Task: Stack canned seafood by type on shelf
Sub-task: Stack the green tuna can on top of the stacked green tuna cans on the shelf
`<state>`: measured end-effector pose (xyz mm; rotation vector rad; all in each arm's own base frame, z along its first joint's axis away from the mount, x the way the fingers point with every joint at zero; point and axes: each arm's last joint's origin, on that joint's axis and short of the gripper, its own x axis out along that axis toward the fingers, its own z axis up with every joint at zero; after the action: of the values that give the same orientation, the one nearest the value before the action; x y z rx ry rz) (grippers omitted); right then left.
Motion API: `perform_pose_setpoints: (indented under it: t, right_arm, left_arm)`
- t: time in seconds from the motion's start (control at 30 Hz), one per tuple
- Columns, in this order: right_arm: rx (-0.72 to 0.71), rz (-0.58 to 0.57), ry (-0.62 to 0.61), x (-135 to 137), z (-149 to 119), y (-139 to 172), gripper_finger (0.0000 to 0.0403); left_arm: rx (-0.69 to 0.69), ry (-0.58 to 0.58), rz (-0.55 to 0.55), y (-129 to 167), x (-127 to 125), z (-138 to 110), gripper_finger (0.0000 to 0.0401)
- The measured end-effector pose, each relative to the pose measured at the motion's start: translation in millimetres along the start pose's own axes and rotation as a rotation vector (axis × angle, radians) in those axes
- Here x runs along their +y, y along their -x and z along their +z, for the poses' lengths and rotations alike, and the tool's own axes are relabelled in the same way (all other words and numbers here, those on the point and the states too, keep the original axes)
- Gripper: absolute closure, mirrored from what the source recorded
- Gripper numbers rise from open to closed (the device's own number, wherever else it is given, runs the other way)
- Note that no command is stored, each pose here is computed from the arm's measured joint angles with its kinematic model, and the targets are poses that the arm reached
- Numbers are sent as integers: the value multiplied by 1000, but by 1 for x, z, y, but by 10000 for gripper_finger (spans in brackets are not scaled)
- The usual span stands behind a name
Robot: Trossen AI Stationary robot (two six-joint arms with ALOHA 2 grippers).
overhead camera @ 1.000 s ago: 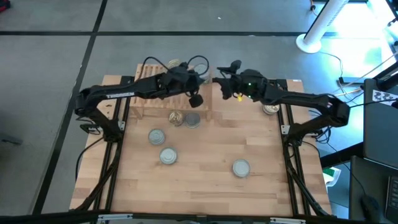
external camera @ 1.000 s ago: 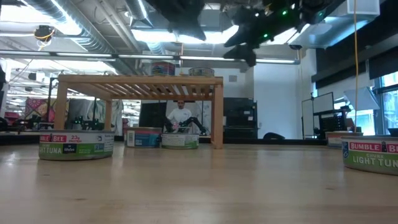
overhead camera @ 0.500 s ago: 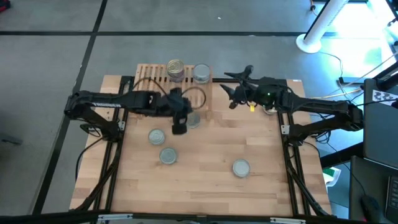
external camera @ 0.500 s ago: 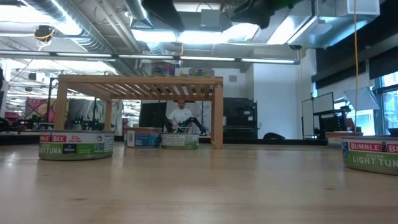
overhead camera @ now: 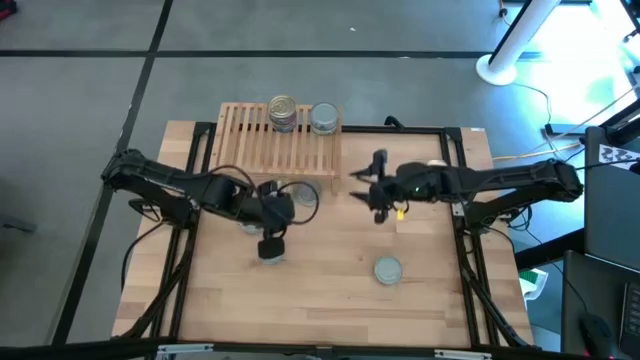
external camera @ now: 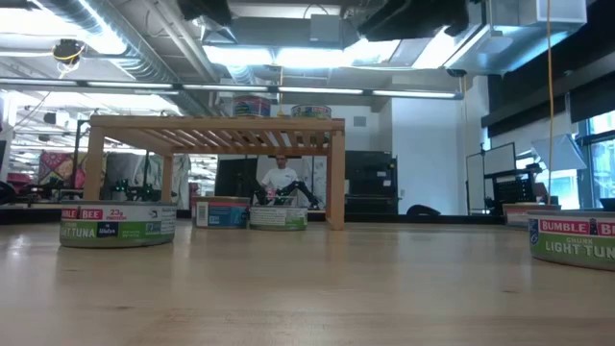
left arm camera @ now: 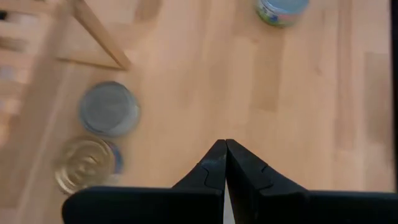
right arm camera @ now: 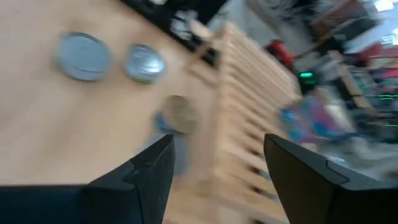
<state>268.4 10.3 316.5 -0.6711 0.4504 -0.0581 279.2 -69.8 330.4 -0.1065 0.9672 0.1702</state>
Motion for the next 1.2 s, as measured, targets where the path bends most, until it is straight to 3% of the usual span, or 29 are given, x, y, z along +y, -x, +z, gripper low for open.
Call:
perform_pose_setpoints:
  t: [0.2,0.4,0.63,0.93,1.2]
  right_arm:
    - [-5,187,-43,27,2,-15,159]
    - [50,264,-15,51,-2,-38,159]
    - [108,304,5,71,-12,-64,159]
    - [131,424,-40,92,-24,-89,159]
    - [71,455,-58,105,-27,-108,159]
  left_arm:
    - [12,79,-55,6,-22,-10,378]
    - [36,220,-91,10,-42,-20,321]
    - [124,86,-72,-2,-69,-38,278]
    - [264,-162,-5,-54,-108,-63,288]
    - [375,-141,99,-102,-122,-81,299]
